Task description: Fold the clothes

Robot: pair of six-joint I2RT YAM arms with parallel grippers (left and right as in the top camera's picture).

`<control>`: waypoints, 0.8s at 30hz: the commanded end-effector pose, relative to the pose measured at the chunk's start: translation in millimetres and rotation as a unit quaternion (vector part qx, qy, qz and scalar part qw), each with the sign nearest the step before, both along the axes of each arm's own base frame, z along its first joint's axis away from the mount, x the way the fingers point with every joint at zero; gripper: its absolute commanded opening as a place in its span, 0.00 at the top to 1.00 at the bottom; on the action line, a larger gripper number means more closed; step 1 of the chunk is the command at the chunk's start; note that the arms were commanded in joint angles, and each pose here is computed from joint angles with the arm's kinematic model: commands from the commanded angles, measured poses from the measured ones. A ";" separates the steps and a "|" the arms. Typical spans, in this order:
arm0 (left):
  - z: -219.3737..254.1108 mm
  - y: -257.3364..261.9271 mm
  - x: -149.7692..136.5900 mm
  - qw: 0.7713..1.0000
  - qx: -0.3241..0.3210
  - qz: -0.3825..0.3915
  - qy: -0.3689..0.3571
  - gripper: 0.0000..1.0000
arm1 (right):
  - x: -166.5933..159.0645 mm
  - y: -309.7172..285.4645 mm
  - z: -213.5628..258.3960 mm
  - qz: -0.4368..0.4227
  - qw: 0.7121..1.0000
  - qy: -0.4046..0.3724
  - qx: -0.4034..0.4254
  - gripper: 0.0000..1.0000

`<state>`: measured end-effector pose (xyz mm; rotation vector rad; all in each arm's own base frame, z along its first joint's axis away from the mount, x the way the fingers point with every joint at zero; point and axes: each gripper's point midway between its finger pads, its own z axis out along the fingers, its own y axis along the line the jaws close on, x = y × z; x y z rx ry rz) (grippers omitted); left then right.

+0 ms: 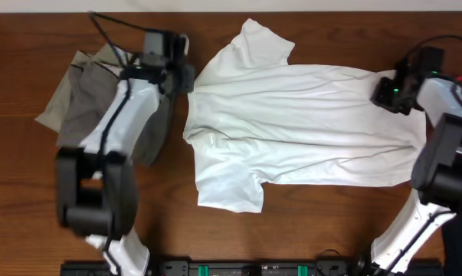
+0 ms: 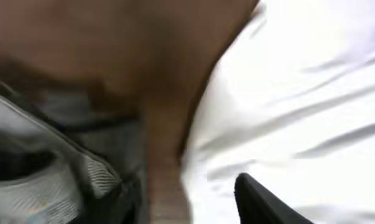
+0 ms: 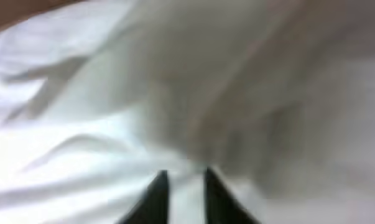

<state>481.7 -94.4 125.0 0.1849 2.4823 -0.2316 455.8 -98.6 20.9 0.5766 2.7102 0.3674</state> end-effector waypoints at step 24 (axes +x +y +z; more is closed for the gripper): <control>-141.7 -109.1 -56.0 0.967 0.023 -0.213 0.139 0.94 | -30.1 94.1 -12.9 0.042 0.994 0.093 0.025 0.99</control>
